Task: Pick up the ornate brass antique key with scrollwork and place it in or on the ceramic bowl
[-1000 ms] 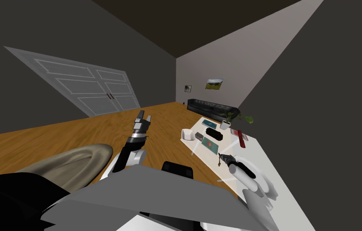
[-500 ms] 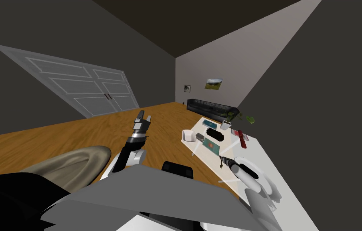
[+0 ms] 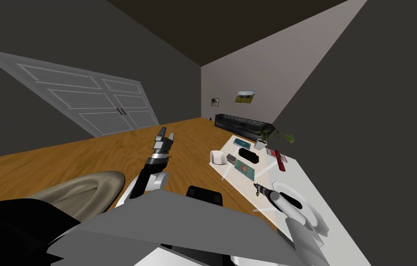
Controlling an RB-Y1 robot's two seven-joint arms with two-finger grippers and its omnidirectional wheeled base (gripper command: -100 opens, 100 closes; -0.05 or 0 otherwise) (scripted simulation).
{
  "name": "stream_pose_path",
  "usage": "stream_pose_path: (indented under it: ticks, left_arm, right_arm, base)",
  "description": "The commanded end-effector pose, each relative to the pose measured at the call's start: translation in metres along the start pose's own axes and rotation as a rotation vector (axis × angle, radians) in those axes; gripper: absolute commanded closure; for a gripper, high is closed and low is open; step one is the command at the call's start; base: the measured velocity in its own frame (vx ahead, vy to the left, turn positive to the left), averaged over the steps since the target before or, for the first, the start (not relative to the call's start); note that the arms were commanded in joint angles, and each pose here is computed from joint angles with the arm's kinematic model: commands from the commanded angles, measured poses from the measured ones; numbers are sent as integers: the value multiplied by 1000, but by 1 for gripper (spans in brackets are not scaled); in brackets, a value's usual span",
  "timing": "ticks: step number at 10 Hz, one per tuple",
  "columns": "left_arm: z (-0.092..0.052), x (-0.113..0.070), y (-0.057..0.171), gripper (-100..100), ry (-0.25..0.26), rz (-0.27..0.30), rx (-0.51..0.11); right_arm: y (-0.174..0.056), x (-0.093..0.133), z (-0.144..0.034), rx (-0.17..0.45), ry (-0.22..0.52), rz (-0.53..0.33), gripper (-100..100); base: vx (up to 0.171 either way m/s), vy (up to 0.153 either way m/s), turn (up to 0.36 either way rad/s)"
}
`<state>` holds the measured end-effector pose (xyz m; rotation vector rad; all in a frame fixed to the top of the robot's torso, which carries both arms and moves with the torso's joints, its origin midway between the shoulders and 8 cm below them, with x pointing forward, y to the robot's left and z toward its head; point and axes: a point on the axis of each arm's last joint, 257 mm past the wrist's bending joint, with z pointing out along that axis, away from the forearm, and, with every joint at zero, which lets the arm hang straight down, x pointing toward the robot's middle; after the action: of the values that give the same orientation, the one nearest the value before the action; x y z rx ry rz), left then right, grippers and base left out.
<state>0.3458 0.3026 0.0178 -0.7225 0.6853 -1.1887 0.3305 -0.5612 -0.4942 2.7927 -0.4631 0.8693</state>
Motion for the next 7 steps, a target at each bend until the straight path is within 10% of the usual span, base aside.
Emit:
stream_pose_path:
  ticks: [1, 6, 7]
  left_arm:
    - [0, 0, 0, 0, 0, 0, 0]
    - [0, 0, 0, 0, 0, 0, 0]
    - [0, 0, 0, 0, 0, 0, 0]
  right_arm:
    - [1, -13, 2, 14, -56, 78, -100]
    - [4, -32, 5, 31, -128, 187, -100]
    - [4, -33, 5, 33, -132, 193, 0]
  base:
    - [50, 49, -39]
    - [29, 32, -21]
    - [0, 0, 0]
